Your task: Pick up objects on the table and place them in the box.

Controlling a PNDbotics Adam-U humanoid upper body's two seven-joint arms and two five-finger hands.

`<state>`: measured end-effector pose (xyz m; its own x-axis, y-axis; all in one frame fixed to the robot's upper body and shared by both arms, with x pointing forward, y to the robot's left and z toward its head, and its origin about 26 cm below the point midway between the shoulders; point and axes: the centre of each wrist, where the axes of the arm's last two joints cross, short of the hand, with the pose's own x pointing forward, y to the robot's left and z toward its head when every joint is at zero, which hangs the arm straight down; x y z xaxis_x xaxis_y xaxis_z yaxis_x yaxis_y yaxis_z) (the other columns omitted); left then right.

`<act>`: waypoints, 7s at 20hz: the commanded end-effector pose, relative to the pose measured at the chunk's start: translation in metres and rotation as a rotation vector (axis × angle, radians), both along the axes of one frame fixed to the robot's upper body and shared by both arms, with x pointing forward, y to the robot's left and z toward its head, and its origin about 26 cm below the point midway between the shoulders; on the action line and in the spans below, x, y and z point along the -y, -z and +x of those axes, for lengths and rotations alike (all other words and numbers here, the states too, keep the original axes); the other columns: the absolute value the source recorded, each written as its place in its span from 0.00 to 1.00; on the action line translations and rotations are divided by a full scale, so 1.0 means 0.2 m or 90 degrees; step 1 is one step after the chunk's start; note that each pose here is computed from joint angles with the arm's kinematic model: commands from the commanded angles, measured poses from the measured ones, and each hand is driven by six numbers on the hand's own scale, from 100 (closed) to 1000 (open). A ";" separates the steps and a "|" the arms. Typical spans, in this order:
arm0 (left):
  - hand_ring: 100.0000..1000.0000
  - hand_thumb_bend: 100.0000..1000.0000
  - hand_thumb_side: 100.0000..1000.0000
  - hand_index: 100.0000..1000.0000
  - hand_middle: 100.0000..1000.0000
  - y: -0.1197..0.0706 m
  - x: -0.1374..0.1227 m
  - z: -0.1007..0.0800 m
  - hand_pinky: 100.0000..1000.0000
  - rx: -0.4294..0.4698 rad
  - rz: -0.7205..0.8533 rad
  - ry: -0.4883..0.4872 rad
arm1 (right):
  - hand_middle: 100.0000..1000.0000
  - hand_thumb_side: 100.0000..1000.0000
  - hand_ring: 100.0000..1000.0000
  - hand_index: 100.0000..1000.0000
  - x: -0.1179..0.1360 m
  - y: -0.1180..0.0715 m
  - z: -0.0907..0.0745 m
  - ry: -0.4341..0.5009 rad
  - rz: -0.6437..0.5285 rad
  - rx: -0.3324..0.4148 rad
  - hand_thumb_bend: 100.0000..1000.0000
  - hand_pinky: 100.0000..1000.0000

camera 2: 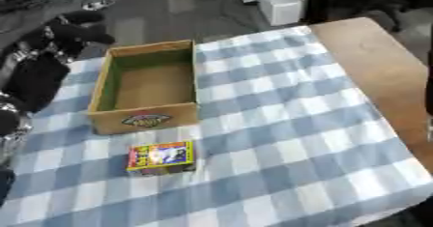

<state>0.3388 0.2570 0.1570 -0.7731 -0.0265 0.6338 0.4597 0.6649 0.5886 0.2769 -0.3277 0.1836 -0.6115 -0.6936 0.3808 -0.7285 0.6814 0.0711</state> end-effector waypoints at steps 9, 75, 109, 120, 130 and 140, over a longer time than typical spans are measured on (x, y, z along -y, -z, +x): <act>0.77 0.82 0.61 0.83 0.83 -0.01 -0.23 0.11 0.97 0.055 0.310 0.013 | 0.29 1.00 0.24 0.53 0.02 -0.06 0.00 -0.014 -0.028 0.009 0.00 0.28; 0.82 1.00 0.35 0.85 0.77 -0.01 0.16 0.34 0.98 -0.335 0.556 0.057 | 0.29 1.00 0.24 0.53 0.01 -0.05 0.00 -0.033 -0.030 0.000 0.00 0.29; 0.68 1.00 0.22 0.85 0.76 0.26 0.17 0.35 0.67 -0.385 0.692 0.029 | 0.28 1.00 0.23 0.52 0.01 -0.07 0.00 -0.026 -0.004 -0.012 0.00 0.29; 0.75 1.00 0.25 0.88 0.85 0.23 0.21 0.36 0.62 -0.361 0.677 0.042 | 0.28 1.00 0.23 0.52 0.01 -0.07 0.00 -0.025 -0.004 -0.012 0.00 0.29; 0.80 1.00 0.28 0.95 0.88 0.17 0.23 0.38 0.73 -0.346 0.671 0.013 | 0.28 1.00 0.23 0.52 0.01 -0.08 0.00 -0.026 -0.002 -0.013 0.00 0.29; 0.81 1.00 0.29 0.94 0.88 0.20 0.19 0.41 0.74 -0.358 0.690 -0.014 | 0.28 1.00 0.23 0.52 0.01 -0.08 0.00 -0.026 -0.003 -0.013 0.00 0.29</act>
